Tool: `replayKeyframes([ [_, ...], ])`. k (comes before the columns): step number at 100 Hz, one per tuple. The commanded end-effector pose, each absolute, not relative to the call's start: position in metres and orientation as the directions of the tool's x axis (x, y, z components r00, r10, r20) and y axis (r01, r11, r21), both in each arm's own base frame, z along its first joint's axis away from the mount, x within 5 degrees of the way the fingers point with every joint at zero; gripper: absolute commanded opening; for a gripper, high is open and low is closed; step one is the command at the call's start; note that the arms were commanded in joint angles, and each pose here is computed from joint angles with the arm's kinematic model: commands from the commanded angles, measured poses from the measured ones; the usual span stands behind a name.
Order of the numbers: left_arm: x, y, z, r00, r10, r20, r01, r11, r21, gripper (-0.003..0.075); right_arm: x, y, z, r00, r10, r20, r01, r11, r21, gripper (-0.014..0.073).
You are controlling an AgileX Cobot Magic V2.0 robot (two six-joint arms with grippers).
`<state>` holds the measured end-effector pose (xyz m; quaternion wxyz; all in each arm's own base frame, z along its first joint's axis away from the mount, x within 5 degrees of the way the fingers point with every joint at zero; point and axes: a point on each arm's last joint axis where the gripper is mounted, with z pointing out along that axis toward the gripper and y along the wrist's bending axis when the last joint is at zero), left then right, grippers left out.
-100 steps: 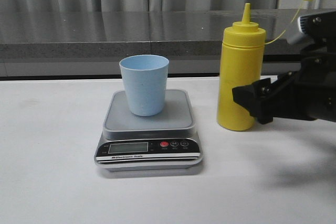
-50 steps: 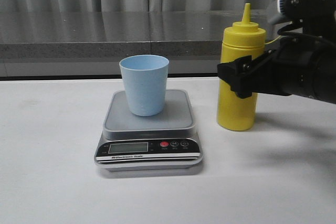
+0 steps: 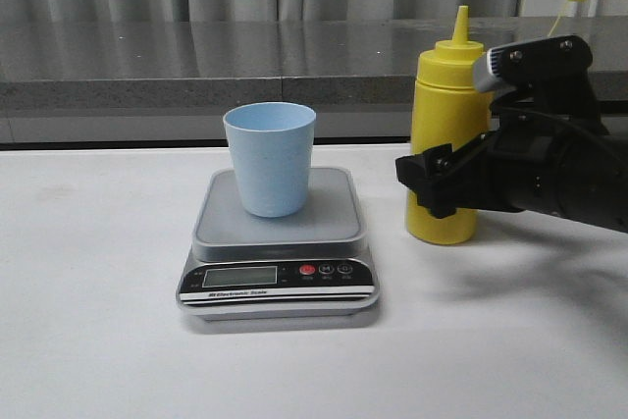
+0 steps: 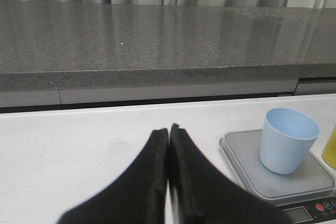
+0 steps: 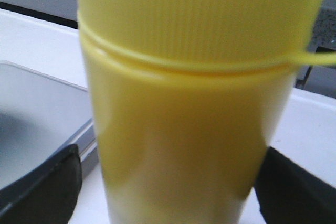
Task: Pour seasoning into cup on scale with both arms
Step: 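Move the right gripper to the yellow squeeze bottle and grasp it, then lift the yellow bottle with the right gripper and tilt it toward the cup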
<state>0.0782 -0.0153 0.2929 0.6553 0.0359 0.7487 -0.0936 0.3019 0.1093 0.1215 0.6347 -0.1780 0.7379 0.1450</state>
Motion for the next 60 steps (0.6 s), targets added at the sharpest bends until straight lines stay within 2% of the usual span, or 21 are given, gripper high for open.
replayKeyframes([
  [1,0.0786,-0.0146,0.3086,-0.044,-0.095,-0.995,0.177,0.979,-0.101,-0.0020,0.3056,0.1117,0.1534,0.075,0.008,-0.997,-0.456,0.890,-0.027,0.0643],
  [11,0.0786,-0.0146,0.3086,-0.044,-0.095,-0.995,0.177,0.979,-0.101,-0.0020,0.3059,0.1109,0.1535,0.074,0.010,-0.997,-0.448,0.894,-0.024,0.0584],
  [31,0.0786,-0.0146,0.3086,-0.044,-0.095,-0.995,0.177,0.979,-0.101,-0.0020,0.3059,0.1109,0.1535,0.074,0.010,-0.997,-0.448,0.894,-0.024,0.0336],
  [35,0.0786,-0.0146,0.3086,-0.044,-0.095,-0.995,0.177,0.979,-0.101,-0.0020,0.3059,0.1109,0.1535,0.074,0.010,-0.997,-0.448,0.894,-0.024,0.0308],
  [40,0.0786,-0.0146,0.3086,-0.044,-0.095,-0.995,0.177,0.979,-0.101,-0.0020,0.3059,0.1109,0.1535,0.074,0.010,-0.997,-0.448,0.894,-0.024,0.0286],
  [60,0.0786,-0.0146,0.3086,-0.044,-0.095,-0.995,0.177,0.979,-0.101,-0.0020,0.3051,0.1109,0.1607,0.098,0.010,-0.995,-0.451,0.892,-0.035,0.0288],
])
